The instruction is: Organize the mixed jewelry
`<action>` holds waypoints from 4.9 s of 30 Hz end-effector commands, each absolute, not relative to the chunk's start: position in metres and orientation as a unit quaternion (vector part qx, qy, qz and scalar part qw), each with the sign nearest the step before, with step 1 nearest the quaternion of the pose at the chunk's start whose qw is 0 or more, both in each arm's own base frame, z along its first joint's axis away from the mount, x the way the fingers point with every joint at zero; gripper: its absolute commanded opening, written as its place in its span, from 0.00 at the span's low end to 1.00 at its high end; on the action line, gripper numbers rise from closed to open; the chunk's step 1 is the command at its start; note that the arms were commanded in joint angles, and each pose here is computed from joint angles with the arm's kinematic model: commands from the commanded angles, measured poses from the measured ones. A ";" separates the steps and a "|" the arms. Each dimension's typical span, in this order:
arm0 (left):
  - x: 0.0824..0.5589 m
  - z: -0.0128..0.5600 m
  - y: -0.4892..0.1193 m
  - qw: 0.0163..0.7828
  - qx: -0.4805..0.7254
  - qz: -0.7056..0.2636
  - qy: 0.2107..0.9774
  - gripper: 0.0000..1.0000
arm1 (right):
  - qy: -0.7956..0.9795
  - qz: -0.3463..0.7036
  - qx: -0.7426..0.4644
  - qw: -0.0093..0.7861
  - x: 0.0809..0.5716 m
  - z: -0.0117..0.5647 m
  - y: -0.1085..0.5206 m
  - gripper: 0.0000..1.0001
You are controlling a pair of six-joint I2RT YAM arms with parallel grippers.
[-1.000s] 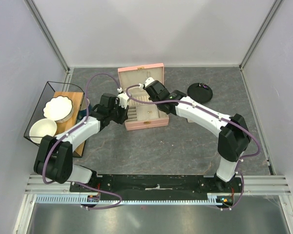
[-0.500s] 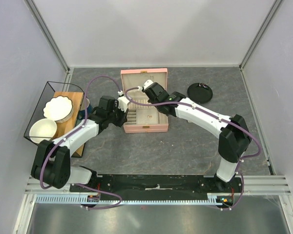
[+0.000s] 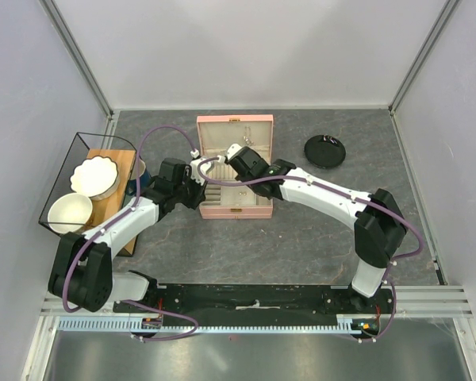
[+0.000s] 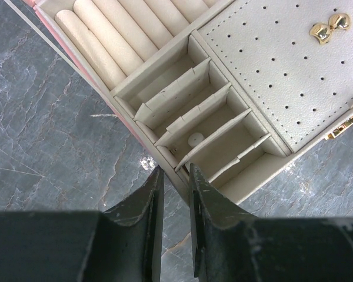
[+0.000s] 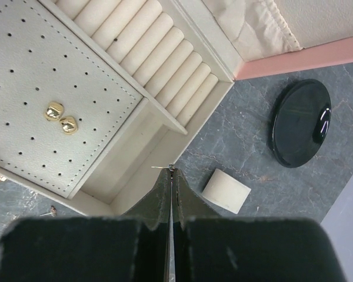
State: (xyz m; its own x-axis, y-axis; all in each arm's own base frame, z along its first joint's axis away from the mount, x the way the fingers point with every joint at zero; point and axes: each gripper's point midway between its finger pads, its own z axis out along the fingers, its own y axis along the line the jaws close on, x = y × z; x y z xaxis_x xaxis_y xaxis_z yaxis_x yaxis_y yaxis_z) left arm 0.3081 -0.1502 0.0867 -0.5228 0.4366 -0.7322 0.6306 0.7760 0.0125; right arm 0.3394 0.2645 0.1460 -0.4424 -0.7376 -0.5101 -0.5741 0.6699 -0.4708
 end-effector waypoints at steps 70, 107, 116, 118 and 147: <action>0.344 0.192 -0.114 0.449 0.189 -0.173 0.856 0.61 | 0.816 -0.126 -0.453 0.337 0.330 0.122 0.305 0.00; 0.346 0.192 -0.112 0.447 0.189 -0.175 0.856 0.60 | 0.814 -0.151 -0.458 0.324 0.334 0.112 0.302 0.00; 0.348 0.192 -0.110 0.449 0.188 -0.174 0.856 0.60 | 0.812 -0.158 -0.449 0.338 0.339 0.128 0.303 0.00; 0.348 0.192 -0.110 0.448 0.187 -0.174 0.857 0.60 | 0.811 -0.156 -0.446 0.344 0.341 0.134 0.305 0.00; 0.360 0.198 -0.097 0.458 0.149 -0.179 0.858 0.60 | 0.804 -0.176 -0.449 0.348 0.363 0.127 0.317 0.00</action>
